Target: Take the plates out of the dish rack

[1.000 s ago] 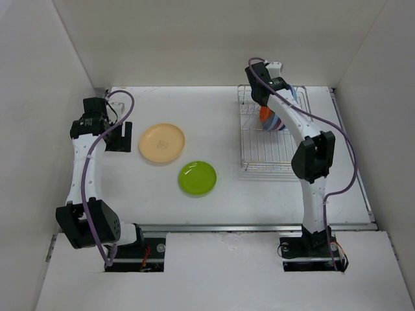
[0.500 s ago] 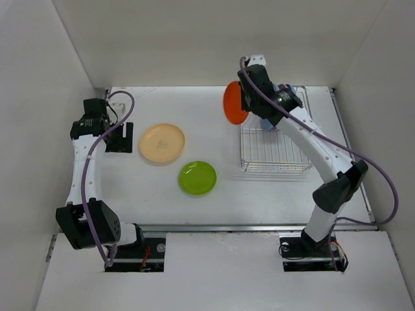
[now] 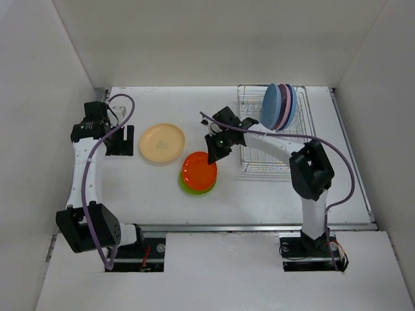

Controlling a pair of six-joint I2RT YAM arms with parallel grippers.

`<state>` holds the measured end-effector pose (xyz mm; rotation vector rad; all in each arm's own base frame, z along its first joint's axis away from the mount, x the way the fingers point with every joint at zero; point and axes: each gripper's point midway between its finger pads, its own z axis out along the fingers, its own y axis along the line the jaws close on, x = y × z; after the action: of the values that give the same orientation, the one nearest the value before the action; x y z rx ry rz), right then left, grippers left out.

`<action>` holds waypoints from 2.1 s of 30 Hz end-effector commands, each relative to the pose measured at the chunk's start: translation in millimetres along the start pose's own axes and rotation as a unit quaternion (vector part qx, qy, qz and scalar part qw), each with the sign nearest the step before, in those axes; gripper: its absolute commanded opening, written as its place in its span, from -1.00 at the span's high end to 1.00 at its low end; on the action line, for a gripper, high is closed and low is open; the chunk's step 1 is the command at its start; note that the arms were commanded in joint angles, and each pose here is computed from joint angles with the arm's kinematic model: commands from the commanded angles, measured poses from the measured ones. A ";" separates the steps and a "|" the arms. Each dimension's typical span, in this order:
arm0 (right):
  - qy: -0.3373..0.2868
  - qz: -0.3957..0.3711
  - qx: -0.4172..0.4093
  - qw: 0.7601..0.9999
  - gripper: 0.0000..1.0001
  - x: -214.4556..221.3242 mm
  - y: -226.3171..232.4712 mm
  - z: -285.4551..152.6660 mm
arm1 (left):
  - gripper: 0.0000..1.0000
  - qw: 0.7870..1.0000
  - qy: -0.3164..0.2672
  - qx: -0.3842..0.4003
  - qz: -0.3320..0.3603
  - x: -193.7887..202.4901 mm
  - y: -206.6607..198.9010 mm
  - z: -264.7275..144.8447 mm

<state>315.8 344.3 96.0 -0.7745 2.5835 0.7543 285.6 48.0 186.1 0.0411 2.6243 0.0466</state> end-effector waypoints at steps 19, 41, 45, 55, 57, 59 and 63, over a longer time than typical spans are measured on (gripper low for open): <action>0.004 -0.021 0.069 0.997 -0.07 1.9 -14.4 14.8 | -0.47 1.000 -0.008 -0.004 0.003 3.8 -0.8 -10.1; -0.238 0.040 0.253 0.937 -0.45 -108.5 -20.2 -160.9 | -0.49 1.000 -0.016 -0.011 0.008 0.7 1.8 -14.6; -0.308 0.131 0.392 0.857 -0.50 -125.6 -86.7 -233.6 | -0.49 1.000 -0.015 -0.011 0.012 0.7 2.2 -14.6; -0.305 0.235 0.485 0.786 -0.36 -128.8 -210.2 -253.7 | -0.49 1.000 -0.012 -0.005 0.012 2.6 -0.1 -14.8; -0.308 0.249 0.490 0.777 -0.30 -128.7 -226.0 -253.2 | -0.49 1.000 -0.017 -0.006 0.012 -0.2 0.3 -16.8; -0.295 0.256 0.490 0.779 -0.26 -124.4 -238.6 -239.5 | -0.49 1.000 -0.017 -0.006 0.012 -0.2 0.3 -16.8; -0.267 0.259 0.485 0.791 -0.21 -116.2 -253.5 -211.1 | -0.49 1.000 -0.017 -0.006 0.012 -0.2 0.3 -16.8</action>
<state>515.9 89.6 216.1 0.3973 2.1892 -0.3290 281.2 49.2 189.9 0.0490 2.6201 0.0633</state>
